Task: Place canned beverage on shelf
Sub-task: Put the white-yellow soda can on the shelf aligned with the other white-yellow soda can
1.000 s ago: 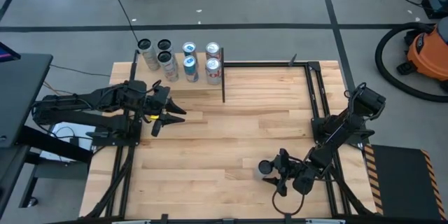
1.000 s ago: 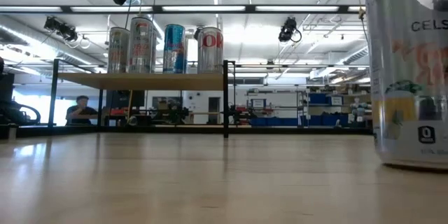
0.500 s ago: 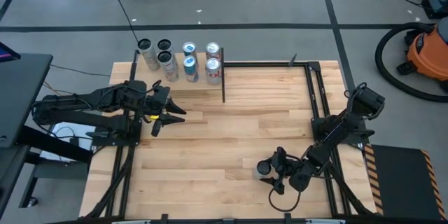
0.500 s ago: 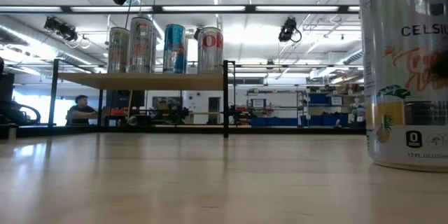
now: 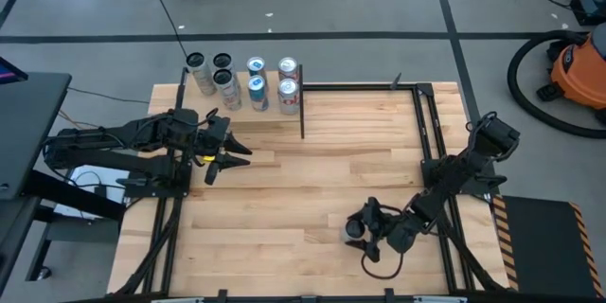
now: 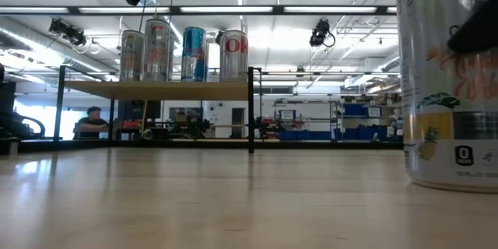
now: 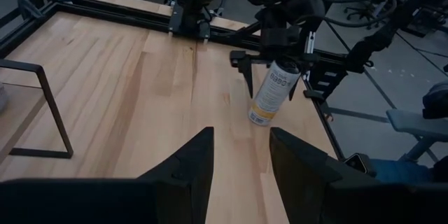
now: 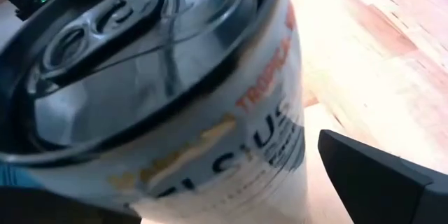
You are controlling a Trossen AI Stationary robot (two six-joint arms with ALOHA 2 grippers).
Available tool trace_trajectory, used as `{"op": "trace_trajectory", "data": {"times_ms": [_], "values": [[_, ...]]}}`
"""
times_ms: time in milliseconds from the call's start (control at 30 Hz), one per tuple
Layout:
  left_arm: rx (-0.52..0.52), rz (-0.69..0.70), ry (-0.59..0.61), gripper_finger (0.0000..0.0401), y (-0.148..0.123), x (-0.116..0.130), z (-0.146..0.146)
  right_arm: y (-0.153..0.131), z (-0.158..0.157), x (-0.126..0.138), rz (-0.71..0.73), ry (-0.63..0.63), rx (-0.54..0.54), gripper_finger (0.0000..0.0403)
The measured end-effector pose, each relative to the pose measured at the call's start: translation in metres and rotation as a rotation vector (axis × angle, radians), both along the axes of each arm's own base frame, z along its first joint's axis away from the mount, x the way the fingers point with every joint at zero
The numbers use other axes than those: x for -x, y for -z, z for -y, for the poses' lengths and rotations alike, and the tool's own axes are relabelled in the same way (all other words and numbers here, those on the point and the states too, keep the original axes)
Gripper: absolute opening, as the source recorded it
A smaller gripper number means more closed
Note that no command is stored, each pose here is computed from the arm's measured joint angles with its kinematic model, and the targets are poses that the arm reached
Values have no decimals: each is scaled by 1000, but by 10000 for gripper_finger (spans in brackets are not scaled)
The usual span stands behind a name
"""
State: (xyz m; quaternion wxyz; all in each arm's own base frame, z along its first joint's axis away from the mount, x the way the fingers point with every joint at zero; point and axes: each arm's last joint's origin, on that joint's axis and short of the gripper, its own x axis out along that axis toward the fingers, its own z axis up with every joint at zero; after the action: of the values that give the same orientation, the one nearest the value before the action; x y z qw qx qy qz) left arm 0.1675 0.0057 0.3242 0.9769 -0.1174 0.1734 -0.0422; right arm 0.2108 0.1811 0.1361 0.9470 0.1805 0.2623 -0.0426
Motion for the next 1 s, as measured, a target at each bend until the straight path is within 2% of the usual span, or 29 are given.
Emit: {"op": "trace_trajectory", "data": {"times_ms": [167, 467, 700, 1000], "values": [[0, 0, 0, 144, 0, 0, 0, 0, 1, -1, -5, 1, -8, 372], [-11, -1, -31, 144, 0, 0, -1, -1, 3, -4, -3, 9, -32, 271], [-13, 1, -41, 144, 0, 0, -1, -7, 12, -17, 61, 54, -62, 270], [12, -2, -50, 144, 0, 0, -1, -13, 38, -40, 88, -7, -52, 273]]}}
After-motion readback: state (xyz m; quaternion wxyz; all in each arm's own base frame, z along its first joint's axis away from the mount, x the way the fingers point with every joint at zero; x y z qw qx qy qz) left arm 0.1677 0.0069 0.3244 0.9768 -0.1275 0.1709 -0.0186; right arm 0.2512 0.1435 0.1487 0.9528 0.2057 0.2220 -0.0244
